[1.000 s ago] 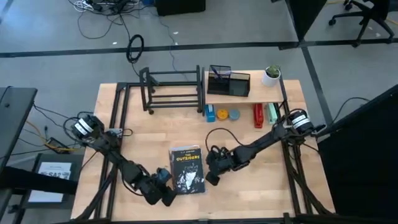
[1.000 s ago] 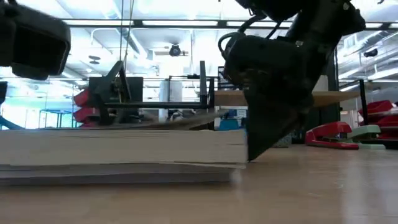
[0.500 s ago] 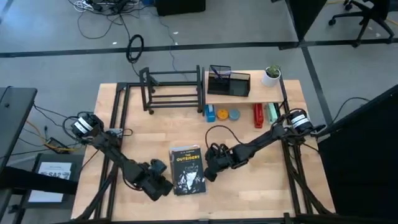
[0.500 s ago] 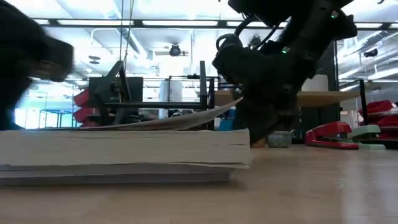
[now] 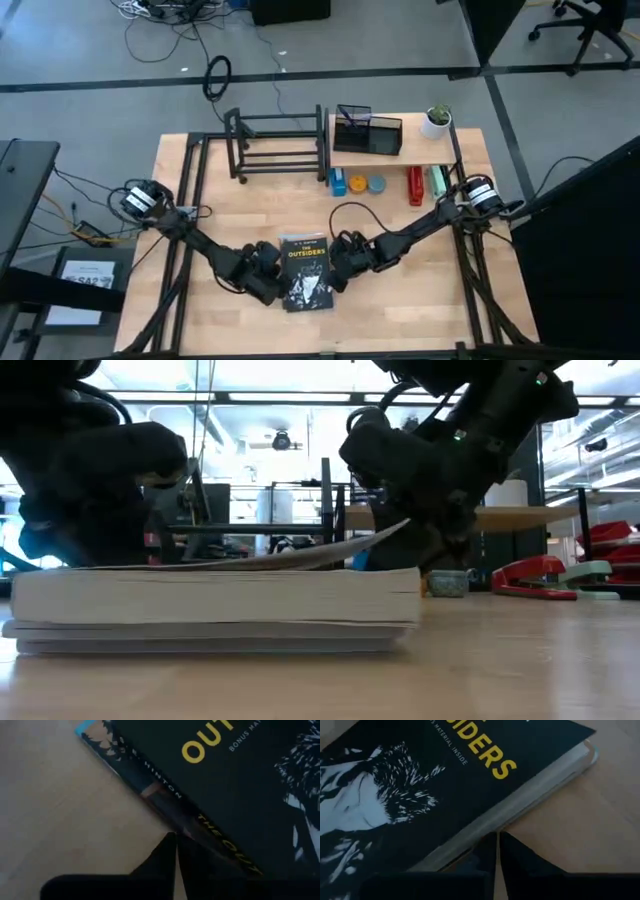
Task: Stock shelves
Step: Adjust the books on the center of the table
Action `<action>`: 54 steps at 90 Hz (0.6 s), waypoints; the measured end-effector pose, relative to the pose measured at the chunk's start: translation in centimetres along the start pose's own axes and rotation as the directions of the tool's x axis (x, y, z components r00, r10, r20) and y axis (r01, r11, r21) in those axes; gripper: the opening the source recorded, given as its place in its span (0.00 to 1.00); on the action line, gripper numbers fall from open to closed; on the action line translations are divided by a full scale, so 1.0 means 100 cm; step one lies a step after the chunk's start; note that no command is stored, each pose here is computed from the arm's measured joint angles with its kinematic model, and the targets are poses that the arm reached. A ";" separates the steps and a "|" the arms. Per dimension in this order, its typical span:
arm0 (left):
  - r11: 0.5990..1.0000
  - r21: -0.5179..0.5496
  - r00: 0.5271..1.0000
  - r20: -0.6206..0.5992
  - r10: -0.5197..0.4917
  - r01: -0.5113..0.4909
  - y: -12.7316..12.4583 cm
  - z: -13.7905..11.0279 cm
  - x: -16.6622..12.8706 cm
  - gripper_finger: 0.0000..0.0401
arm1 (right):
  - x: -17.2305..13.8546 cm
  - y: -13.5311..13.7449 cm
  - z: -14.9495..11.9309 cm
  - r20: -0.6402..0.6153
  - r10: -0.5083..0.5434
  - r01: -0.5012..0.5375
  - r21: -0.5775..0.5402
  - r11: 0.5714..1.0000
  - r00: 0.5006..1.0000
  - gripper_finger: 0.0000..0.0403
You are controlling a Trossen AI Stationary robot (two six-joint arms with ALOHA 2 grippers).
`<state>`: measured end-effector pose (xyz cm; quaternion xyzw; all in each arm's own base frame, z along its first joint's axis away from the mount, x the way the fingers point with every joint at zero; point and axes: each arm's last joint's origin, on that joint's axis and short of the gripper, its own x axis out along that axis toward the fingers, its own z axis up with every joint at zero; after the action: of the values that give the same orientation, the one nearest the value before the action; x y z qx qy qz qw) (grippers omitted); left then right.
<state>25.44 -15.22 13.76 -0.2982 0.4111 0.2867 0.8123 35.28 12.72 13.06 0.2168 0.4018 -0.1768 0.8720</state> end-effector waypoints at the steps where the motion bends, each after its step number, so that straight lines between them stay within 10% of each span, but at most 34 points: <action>1: 1.000 0.000 1.000 -0.001 0.000 0.000 0.000 0.000 0.000 0.00 | 0.000 0.000 0.000 -0.001 -0.001 0.001 0.000 1.000 1.000 0.00; 54: 0.999 -0.020 0.999 0.015 -0.049 0.049 -0.005 0.000 -0.001 0.00 | -0.002 0.012 -0.018 -0.061 0.047 -0.043 0.067 0.997 0.997 0.00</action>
<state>25.74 -15.58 13.92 -0.3144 0.3946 0.2732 0.8190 34.55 14.71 12.45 0.2598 0.4179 -0.1632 0.8551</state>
